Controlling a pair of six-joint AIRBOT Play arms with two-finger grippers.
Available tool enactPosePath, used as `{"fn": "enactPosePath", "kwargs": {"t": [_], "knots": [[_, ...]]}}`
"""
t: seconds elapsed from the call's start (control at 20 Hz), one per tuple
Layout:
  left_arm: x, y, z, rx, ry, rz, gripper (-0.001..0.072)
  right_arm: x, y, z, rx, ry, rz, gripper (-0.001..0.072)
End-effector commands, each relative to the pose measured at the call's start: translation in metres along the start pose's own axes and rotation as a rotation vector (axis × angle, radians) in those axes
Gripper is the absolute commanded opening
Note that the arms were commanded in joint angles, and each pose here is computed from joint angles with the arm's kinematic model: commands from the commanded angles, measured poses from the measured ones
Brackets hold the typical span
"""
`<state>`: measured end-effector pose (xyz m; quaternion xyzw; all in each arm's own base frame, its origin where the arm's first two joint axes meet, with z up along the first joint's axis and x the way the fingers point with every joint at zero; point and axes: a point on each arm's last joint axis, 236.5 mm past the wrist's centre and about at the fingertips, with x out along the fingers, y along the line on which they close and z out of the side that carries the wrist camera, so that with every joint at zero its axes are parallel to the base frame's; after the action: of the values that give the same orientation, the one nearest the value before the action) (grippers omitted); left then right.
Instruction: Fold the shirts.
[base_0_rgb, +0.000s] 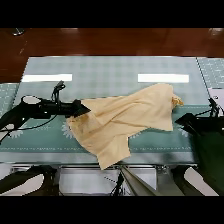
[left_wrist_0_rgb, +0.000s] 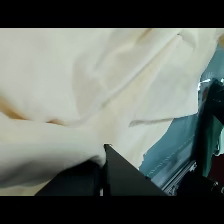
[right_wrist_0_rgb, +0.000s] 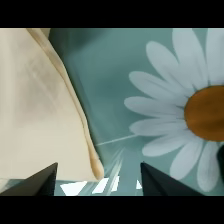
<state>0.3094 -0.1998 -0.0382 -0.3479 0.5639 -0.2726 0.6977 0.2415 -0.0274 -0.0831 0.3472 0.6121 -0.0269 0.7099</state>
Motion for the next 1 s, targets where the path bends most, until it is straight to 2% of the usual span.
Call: {"fn": "enactPosePath", "kwargs": {"t": [0.0,0.3,0.5,0.55,0.65,0.8,0.95], "knots": [[-0.001,-0.009,0.004,0.044,0.011,-0.018,0.0026,0.008,-0.002,-0.014,0.031,0.083,0.013,0.0601],[0.0,-0.009,0.003,0.043,0.013,-0.019,0.0026,0.029,0.021,-0.005,0.07,0.099,0.147,0.0601],[0.0,-0.009,0.004,0.042,0.01,-0.017,0.0026,0.054,0.046,-0.003,0.017,0.109,0.16,0.0597],[-0.001,-0.009,0.004,0.042,0.011,-0.018,0.0026,0.057,0.056,-0.002,-0.013,0.11,0.168,0.0454],[-0.001,-0.009,0.004,-0.026,0.014,-0.019,0.0026,0.057,0.074,-0.006,-0.119,0.129,0.18,0.0012],[-0.01,-0.029,0.02,0.012,-0.02,-0.042,0.0025,0.034,0.114,0.003,-0.249,0.148,0.23,0.0019],[-0.052,-0.105,0.08,0.205,-0.168,-0.109,0.0025,-0.046,0.182,0.066,-0.386,-0.065,0.284,0.0019]]}}
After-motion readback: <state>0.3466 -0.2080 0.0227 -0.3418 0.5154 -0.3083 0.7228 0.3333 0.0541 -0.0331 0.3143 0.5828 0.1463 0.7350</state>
